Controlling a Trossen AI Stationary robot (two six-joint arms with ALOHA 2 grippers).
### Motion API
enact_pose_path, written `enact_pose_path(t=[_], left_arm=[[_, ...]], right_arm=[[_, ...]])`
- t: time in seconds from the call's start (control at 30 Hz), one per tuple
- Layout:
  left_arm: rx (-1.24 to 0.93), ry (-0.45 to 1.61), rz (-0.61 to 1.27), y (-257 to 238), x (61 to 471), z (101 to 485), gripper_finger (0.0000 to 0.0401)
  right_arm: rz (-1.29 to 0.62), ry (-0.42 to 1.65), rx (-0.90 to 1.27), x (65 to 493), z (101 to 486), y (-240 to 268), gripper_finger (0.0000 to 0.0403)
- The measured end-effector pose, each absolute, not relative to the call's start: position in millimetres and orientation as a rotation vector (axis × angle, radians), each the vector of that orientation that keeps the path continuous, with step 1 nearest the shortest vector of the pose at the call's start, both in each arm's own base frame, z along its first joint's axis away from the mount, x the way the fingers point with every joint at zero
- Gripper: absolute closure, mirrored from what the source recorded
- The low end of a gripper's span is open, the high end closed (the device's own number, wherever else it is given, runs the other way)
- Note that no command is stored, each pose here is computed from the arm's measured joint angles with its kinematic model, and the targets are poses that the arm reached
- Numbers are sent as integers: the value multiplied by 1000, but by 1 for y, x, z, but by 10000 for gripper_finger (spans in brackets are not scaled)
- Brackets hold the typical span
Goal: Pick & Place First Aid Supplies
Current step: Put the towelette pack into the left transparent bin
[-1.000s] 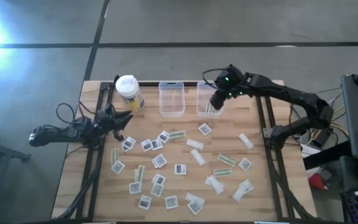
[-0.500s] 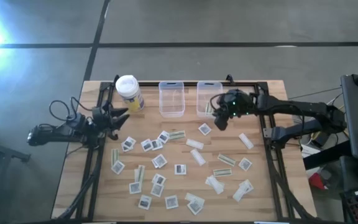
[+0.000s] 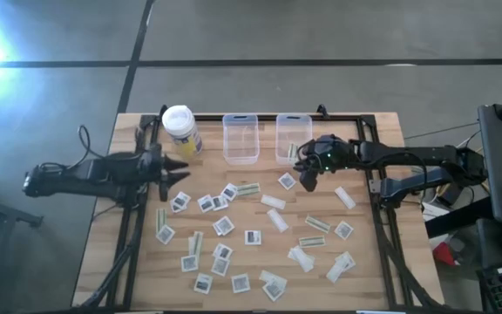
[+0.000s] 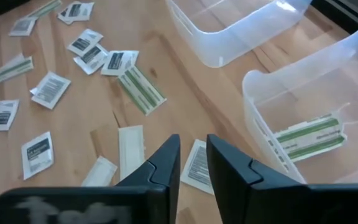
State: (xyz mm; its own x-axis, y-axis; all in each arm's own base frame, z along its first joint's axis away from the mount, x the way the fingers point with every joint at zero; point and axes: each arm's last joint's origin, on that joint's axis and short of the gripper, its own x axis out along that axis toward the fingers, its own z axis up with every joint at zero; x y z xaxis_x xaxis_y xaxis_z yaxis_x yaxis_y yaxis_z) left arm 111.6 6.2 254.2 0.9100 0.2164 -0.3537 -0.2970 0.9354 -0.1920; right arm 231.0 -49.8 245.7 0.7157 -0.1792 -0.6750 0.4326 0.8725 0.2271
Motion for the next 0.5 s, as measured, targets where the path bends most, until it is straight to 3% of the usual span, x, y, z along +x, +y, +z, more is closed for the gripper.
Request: enact_pose_path(t=[0.27, 0.5], left_arm=[[-324, 601, 175, 2, 129, 267, 252], [-415, 777, 177, -1, 139, 255, 252]], right_arm=[[-349, 690, 391, 231, 246, -50, 319], [-349, 691, 391, 231, 246, -50, 331]])
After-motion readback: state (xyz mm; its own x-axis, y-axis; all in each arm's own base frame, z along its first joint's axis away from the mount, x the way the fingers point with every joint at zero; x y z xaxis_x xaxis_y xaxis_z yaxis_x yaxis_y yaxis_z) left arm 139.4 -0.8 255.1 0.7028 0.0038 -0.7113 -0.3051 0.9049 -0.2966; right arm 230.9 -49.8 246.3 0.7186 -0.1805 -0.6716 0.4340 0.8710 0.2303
